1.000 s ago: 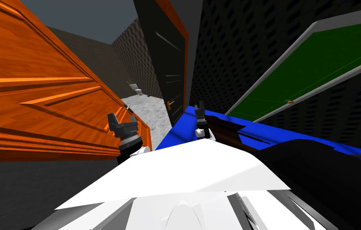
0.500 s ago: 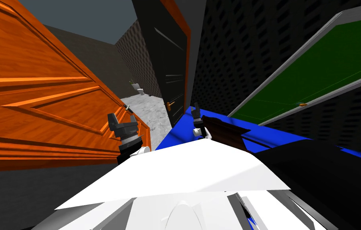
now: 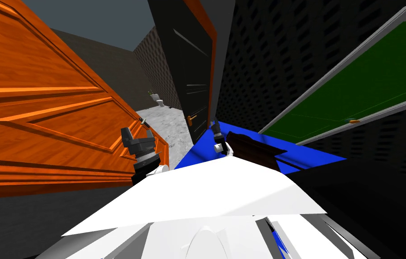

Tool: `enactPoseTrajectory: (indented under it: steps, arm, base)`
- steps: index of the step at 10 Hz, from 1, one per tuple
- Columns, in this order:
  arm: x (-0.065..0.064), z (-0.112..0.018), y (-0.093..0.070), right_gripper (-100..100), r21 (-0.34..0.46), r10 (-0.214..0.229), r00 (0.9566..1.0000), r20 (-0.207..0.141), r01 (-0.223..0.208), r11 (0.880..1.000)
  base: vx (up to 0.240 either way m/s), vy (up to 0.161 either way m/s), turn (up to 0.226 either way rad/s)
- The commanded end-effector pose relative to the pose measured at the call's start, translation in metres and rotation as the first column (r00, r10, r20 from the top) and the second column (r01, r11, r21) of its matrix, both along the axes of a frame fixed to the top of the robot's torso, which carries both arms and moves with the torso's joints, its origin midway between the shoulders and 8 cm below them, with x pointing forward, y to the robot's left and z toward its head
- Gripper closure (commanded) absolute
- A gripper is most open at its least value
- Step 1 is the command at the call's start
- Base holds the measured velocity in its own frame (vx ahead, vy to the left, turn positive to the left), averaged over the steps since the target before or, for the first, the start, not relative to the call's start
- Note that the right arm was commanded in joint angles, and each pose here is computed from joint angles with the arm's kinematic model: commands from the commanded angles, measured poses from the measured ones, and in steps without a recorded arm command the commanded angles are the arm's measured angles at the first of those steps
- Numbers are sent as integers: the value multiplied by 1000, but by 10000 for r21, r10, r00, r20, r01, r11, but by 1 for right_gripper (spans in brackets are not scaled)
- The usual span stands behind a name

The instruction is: Push the door open

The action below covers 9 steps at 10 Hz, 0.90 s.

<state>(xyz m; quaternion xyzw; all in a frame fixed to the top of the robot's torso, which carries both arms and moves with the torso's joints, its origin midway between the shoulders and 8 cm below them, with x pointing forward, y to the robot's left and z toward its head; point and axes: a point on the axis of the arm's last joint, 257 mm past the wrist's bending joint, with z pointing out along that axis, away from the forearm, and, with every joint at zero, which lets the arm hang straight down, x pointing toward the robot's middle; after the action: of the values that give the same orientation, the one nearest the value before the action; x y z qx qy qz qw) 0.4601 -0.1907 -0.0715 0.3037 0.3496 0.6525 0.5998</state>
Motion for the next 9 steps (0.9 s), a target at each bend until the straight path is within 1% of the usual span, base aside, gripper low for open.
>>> enactPoseTrajectory:
  steps: [1, 3, 4, 5, 6, 7, 9]
  arm:
    - [10, -13, 9, -100, 23, 283, 9991, -306, -282, 9996]
    - [23, -27, 24, -100, 43, 628, 9958, -660, -627, 9980]
    - [29, -37, 31, -100, 51, 797, 9928, -894, -795, 9968]
    - [35, -43, 39, -100, 64, 971, 9898, -1039, -970, 9953]
    - [35, -45, 39, -100, 60, 967, 9894, -1086, -966, 9953]
    - [41, -53, 47, -100, 66, 1134, 9853, -1278, -1135, 9935]
    - [51, -68, 63, -100, 69, 1457, 9753, -1661, -1465, 9892]
  base:
    - [94, -77, 83]
    - [102, -91, 79]
    - [85, -98, 78]
    - [75, -104, 76]
    - [52, -59, 28]
    - [50, -38, 44]
    - [72, -69, 84]
